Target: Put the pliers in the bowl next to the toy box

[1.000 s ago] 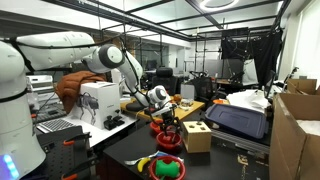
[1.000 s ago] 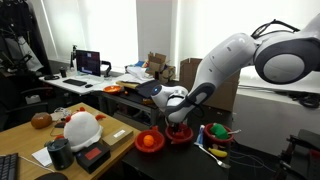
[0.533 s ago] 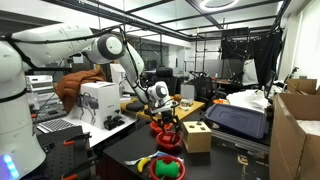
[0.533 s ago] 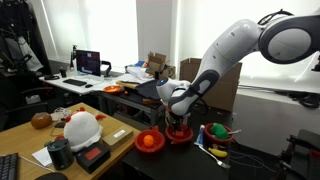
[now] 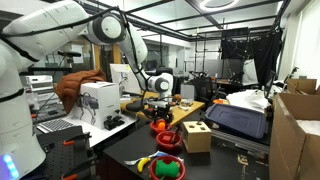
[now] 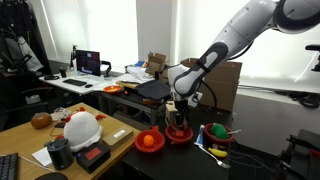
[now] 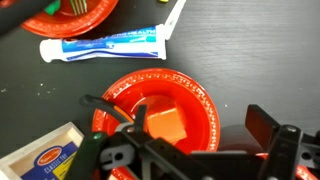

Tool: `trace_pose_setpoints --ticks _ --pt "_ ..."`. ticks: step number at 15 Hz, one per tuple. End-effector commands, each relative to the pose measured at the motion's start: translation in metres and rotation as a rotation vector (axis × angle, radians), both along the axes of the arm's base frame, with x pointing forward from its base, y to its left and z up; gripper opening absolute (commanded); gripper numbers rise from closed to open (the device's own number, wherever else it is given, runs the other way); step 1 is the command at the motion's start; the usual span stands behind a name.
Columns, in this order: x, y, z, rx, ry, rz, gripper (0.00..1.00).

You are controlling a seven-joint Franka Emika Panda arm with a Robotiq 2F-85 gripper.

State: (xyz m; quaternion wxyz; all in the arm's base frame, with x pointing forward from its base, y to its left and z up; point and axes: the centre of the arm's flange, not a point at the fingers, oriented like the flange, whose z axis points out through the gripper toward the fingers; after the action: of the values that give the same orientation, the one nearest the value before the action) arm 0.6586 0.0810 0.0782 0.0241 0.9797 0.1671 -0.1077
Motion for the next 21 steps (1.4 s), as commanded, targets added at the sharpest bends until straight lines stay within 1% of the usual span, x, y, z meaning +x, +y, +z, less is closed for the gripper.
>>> trace_pose_setpoints --ticks 1,3,5,8,12,13,17,20,21 --pt "-0.038 -0.014 0.049 0.114 -0.018 -0.103 1.0" --pt "-0.044 -0.016 0.066 0.146 -0.031 -0.162 1.0" --pt "-0.05 -0.015 0.079 0.154 -0.031 -0.201 1.0" --pt "-0.061 -0.01 0.095 0.171 -0.027 -0.226 1.0" --pt "-0.085 -0.005 0.114 0.17 -0.041 -0.248 1.0" --pt "-0.092 -0.006 0.119 0.171 -0.05 -0.255 1.0" --pt "-0.102 -0.018 0.135 0.169 -0.101 -0.289 1.0" --pt "-0.112 -0.023 0.155 0.174 -0.145 -0.333 1.0" --pt "-0.12 -0.022 0.164 0.174 -0.157 -0.343 1.0"
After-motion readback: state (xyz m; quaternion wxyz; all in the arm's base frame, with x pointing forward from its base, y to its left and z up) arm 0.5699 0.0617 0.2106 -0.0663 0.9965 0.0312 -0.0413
